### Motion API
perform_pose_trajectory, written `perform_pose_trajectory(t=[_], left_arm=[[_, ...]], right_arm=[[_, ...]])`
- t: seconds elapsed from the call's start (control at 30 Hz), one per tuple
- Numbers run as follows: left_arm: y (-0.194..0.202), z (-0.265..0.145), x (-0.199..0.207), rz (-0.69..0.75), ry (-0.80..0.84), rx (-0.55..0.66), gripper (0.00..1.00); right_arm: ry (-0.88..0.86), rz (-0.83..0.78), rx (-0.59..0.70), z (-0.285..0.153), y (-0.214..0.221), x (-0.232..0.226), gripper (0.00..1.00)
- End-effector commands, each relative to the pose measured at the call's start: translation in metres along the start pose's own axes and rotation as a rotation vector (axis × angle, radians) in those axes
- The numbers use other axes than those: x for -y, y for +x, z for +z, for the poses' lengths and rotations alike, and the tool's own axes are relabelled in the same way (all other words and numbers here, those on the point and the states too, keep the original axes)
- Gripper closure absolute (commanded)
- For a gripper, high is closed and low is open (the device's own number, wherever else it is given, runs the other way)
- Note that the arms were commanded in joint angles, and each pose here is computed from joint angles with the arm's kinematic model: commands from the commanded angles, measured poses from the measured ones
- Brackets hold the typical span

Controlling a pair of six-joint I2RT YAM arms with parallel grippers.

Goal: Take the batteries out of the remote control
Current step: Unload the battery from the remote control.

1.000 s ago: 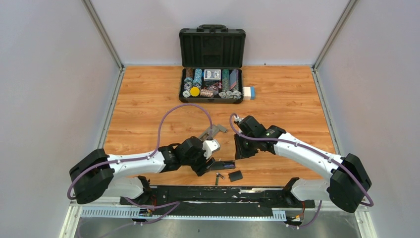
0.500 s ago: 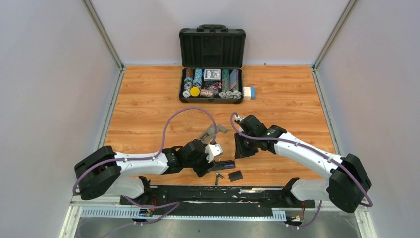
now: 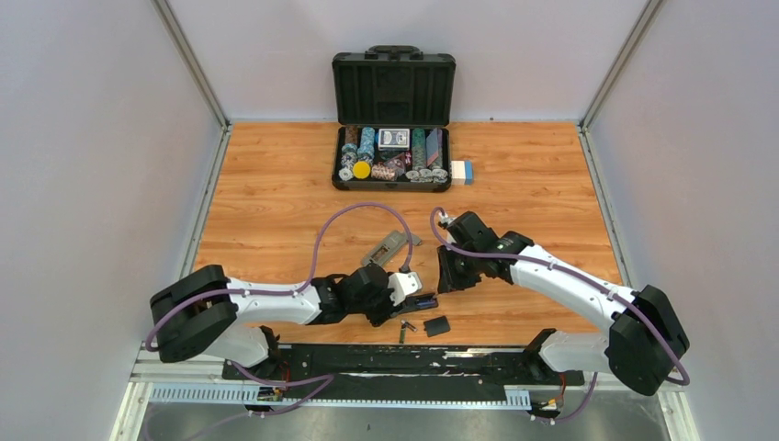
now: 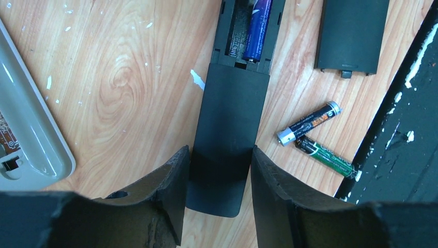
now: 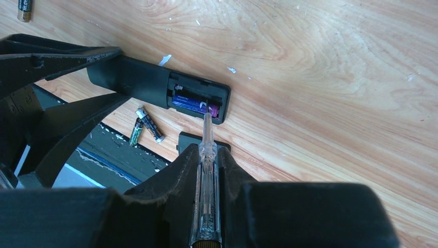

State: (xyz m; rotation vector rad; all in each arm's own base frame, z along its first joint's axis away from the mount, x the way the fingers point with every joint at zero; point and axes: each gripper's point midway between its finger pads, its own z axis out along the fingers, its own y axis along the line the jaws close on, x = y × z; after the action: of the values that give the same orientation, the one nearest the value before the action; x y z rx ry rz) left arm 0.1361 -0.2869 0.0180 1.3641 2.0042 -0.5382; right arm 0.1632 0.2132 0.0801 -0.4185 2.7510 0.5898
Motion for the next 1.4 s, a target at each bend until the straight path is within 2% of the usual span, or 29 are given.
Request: perform_pose_trajectory(t=[0.0, 0.33, 0.67, 0.8, 1.17, 1.37], left_arm=[[0.013, 0.006, -0.014, -0.001, -0.085, -0.061, 0.54], [0.006, 0.003, -0.023, 0.010, -0.133, -0.043, 0.59], [0.005, -0.002, -0.029, 0.054, -0.173, -0.062, 0.59], [0.003, 0.000, -0.027, 0.076, -0.167, -0.077, 0.60], [0.004, 0.007, -0.015, 0.079, -0.129, -0.093, 0.60], [0.004, 0.010, -0.010, 0.070, -0.098, -0.097, 0.60]], right_arm=[[-0.034, -0.017, 0.057, -0.006, -0.011, -0.007, 1.00], [0.062, -0.027, 0.066, -0.014, -0.015, 0.012, 1.00], [0.052, -0.049, 0.059, -0.014, -0.017, 0.010, 1.00], [0.063, -0.040, 0.025, -0.005, -0.009, 0.014, 1.00], [0.078, -0.045, 0.099, -0.011, -0.026, 0.013, 1.00], [0.101, -0.038, 0.068, 0.001, -0.022, 0.019, 1.00]])
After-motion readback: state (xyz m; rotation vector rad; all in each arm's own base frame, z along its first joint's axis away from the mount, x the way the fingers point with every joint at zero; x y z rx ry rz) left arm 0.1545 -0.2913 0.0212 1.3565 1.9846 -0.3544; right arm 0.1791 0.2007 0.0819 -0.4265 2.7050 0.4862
